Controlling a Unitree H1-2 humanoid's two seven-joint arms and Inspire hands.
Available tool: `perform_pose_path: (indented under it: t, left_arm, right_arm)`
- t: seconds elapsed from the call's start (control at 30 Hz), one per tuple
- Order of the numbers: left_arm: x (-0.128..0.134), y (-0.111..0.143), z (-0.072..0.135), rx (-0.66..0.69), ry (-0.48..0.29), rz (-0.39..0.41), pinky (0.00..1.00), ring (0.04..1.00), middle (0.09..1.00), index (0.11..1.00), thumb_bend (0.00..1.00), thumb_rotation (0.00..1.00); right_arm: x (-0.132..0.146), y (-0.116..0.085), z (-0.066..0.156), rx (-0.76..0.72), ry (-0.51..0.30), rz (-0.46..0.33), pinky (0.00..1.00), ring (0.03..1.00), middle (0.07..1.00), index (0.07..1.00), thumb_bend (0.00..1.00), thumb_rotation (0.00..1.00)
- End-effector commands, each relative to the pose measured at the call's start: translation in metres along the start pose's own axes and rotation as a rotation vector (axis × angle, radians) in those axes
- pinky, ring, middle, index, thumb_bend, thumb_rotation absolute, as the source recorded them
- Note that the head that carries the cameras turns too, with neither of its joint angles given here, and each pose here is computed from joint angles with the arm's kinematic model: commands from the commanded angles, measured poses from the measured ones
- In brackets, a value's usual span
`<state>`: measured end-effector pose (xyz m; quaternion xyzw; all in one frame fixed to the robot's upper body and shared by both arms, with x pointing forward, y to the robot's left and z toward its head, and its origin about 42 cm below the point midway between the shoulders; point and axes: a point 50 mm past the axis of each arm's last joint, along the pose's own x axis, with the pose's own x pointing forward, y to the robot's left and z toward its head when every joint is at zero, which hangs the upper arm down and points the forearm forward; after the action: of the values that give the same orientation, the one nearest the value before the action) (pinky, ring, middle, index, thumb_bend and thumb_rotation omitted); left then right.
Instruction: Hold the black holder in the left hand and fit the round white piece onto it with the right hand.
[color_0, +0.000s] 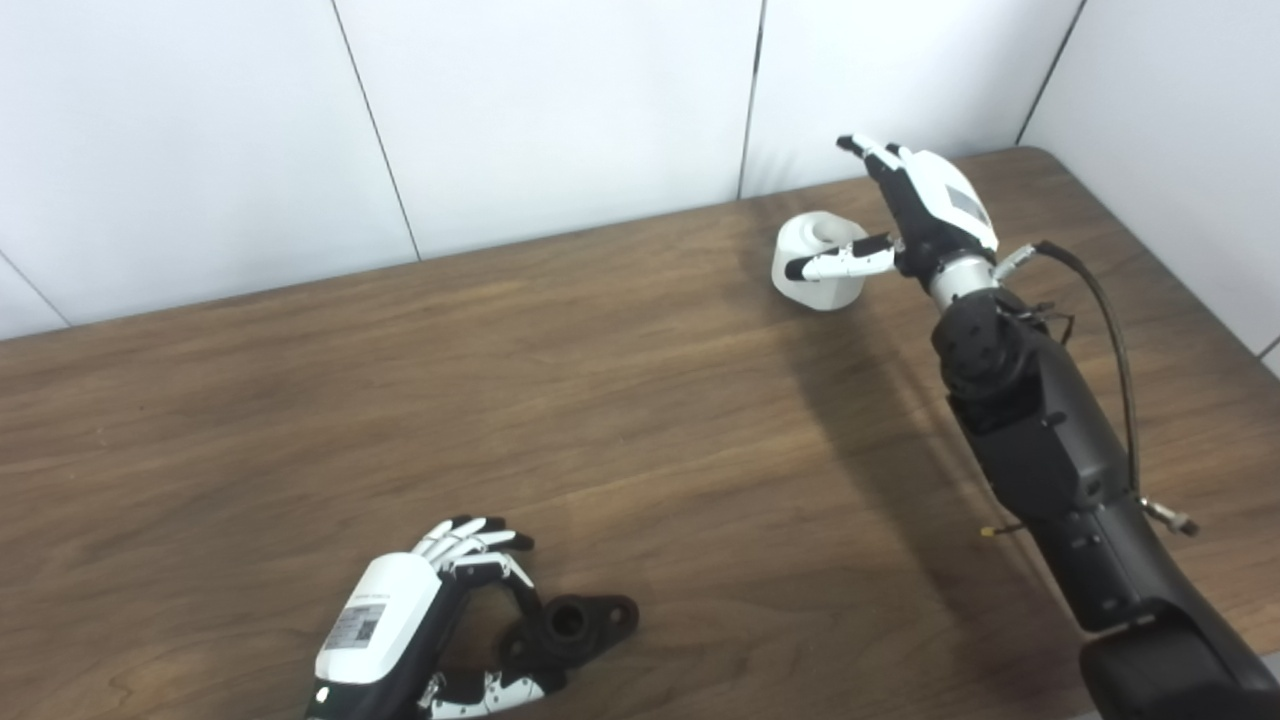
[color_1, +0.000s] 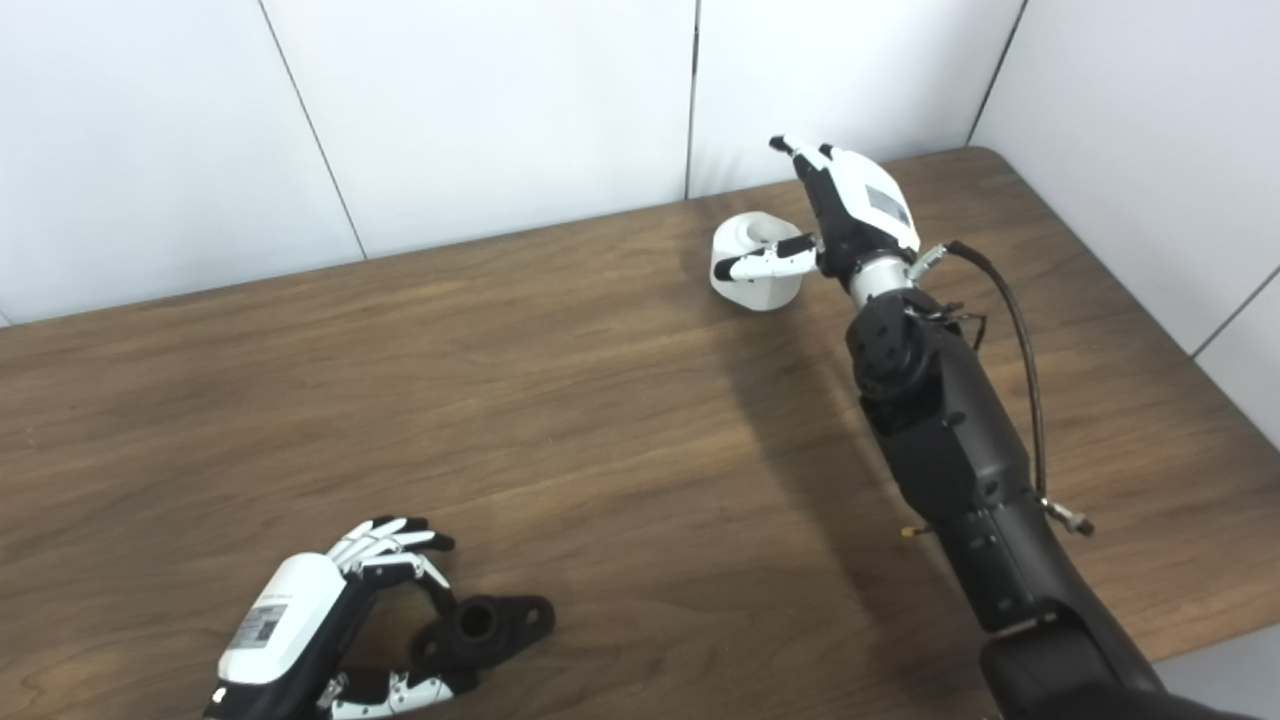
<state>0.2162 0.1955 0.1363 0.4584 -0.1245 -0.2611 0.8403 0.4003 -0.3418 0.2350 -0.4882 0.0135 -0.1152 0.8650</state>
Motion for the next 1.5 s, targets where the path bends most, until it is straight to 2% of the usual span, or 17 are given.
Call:
perform_pose_path:
  t: [0.0,0.17,0.47,0.8,1.13,1.47]
  left_arm:
    - [-0.007,-0.007,-0.008,-0.014,0.059,-0.061,0.91,0.884,0.802,0.486,0.52,0.04]
    - [-0.008,-0.006,-0.007,-0.008,0.059,-0.059,0.90,0.886,0.799,0.486,0.52,0.04]
    - [-0.008,-0.006,-0.007,-0.004,0.059,-0.061,0.91,0.885,0.797,0.486,0.52,0.04]
    - [-0.008,-0.007,-0.006,0.004,0.049,-0.061,0.90,0.879,0.795,0.486,0.52,0.05]
    - [-0.007,-0.006,-0.005,0.008,0.057,-0.070,0.91,0.882,0.799,0.486,0.52,0.05]
    - [-0.007,-0.005,-0.005,0.008,0.057,-0.069,0.91,0.877,0.794,0.486,0.52,0.05]
  right_arm:
    - [0.015,-0.028,0.012,-0.033,-0.052,-0.063,0.94,0.986,0.935,0.882,0.82,0.35]
    - [0.024,-0.027,0.015,-0.062,-0.018,-0.038,0.96,0.984,0.930,0.857,0.85,0.37]
    - [0.030,-0.021,0.017,-0.101,0.012,-0.028,0.90,0.969,0.909,0.791,0.85,0.35]
    - [0.032,-0.017,0.008,-0.130,0.035,-0.017,0.85,0.948,0.897,0.719,0.81,0.34]
    - [0.032,-0.016,0.003,-0.130,0.065,-0.015,0.86,0.956,0.905,0.714,0.80,0.31]
    - [0.029,-0.017,0.001,-0.124,0.046,-0.029,0.82,0.944,0.891,0.681,0.75,0.30]
